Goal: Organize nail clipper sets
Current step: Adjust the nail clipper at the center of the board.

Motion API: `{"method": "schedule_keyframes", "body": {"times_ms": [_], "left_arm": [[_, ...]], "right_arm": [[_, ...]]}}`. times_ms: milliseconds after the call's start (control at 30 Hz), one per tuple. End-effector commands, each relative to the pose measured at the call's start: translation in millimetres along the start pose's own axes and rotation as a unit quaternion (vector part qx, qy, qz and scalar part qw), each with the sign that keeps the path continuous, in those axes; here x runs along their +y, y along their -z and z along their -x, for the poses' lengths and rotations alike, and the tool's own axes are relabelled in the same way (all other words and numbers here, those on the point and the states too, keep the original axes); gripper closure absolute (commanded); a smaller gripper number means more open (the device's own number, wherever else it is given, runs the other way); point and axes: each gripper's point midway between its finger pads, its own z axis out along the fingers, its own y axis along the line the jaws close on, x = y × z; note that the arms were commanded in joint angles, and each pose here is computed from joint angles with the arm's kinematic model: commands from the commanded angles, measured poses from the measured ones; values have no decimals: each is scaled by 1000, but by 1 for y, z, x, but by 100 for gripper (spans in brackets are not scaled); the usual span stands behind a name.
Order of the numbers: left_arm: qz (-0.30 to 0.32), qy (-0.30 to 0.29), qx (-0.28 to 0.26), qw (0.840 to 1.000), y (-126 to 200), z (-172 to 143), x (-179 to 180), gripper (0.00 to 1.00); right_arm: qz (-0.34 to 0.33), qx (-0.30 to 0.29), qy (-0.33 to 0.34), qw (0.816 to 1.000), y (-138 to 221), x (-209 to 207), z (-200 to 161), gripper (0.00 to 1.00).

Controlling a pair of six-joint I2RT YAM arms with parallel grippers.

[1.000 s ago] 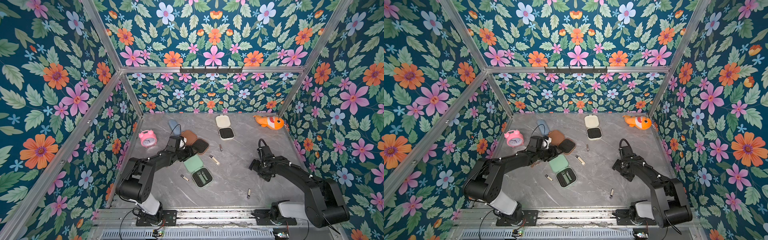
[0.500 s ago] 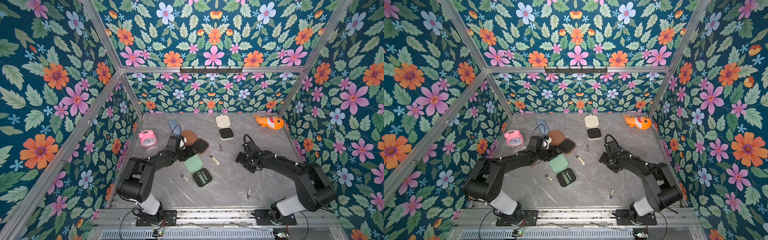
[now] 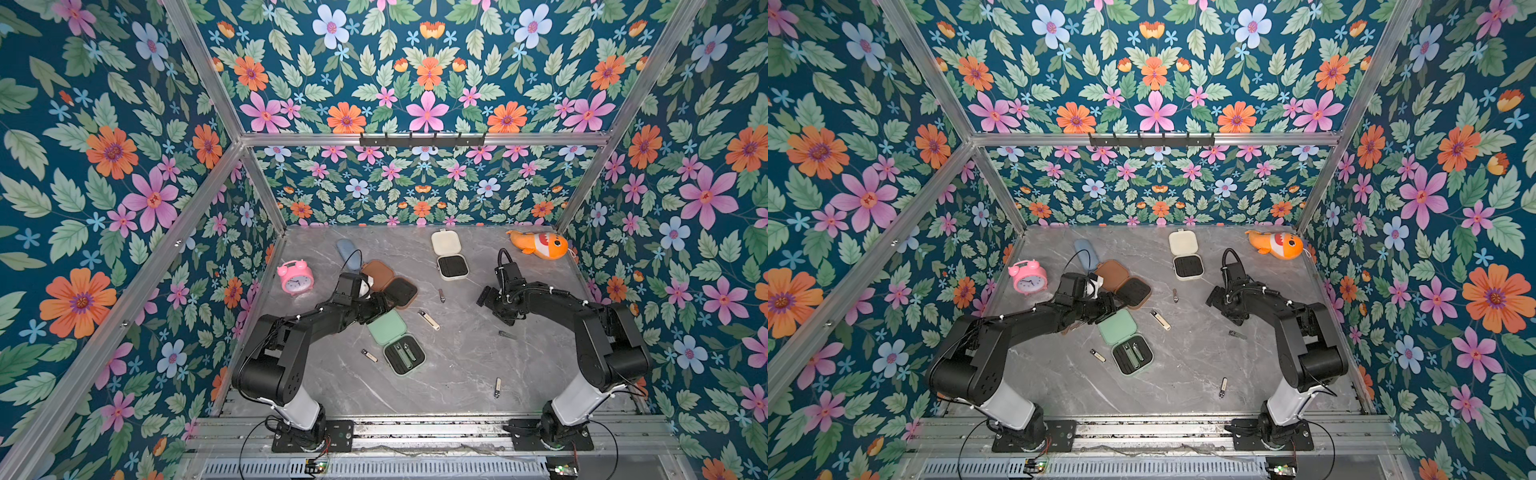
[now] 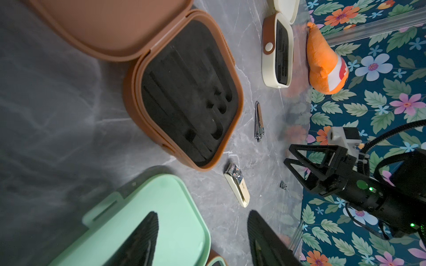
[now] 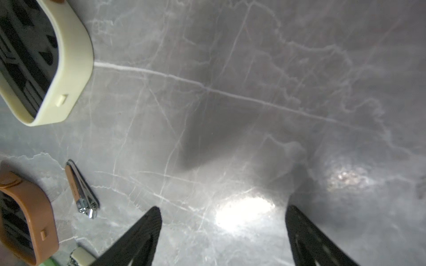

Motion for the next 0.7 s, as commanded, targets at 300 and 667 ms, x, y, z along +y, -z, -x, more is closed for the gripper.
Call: {"method": "schedule_keyframes", "body": {"times_ms": [300,667], "left_arm": [[-9,-8,2,1000,-3,2,-4,36],[-12,-9,-1,1000,-2,2,-6,35]], "right_arm": [[-57,71,-27,995,15,-62,-68,13],[-66,85,-3,994,17,-52,-98,13]]}}
